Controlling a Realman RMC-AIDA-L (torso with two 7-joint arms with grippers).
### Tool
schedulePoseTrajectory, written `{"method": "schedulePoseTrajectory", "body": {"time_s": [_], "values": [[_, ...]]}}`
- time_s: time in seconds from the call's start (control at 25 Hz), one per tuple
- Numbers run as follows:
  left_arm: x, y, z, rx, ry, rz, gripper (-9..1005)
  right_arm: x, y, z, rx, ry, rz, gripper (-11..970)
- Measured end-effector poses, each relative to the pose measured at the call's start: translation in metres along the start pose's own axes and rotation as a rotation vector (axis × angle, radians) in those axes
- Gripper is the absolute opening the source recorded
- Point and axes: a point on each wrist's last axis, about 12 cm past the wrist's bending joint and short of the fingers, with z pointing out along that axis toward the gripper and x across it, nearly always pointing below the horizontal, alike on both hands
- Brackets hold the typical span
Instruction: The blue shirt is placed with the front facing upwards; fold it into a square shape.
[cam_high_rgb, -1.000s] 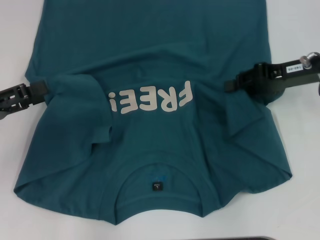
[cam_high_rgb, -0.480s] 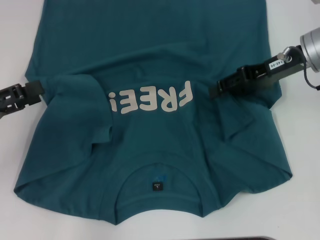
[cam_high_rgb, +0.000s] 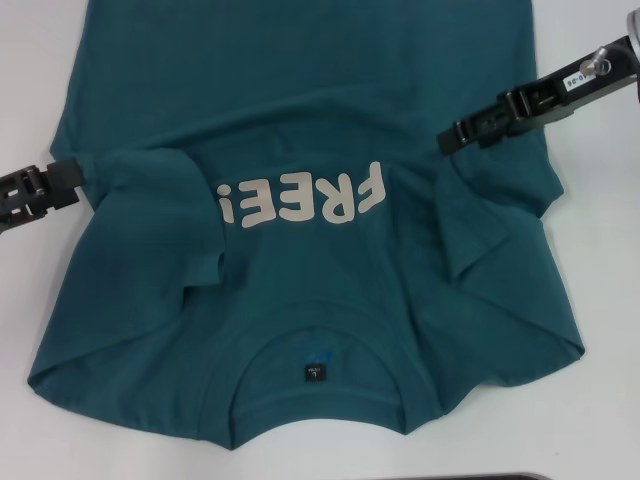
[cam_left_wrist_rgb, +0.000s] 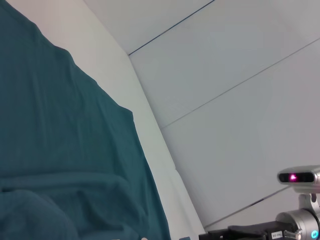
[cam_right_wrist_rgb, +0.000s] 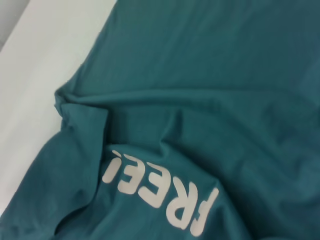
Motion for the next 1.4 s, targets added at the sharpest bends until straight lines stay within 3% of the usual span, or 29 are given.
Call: {"method": "schedulePoseTrajectory", "body": {"time_s": [0.36,0.64,1.4], "values": [[0.000,0.000,0.000,0.000,0.000,-0.001,842,0.023,0.000,-0.003,-0.061,0.120,0.060,807],[0.000,0.000,0.001,-0.002,-0.002,-0.001,843,0.035,-0.008,-0.011,-0.044,0.156,0.109,807],[0.001,0.001,0.002,-0.003,-0.004,-0.003,843,0.042,-0.010,0.006,0.019,0.195,0.121,807]]}}
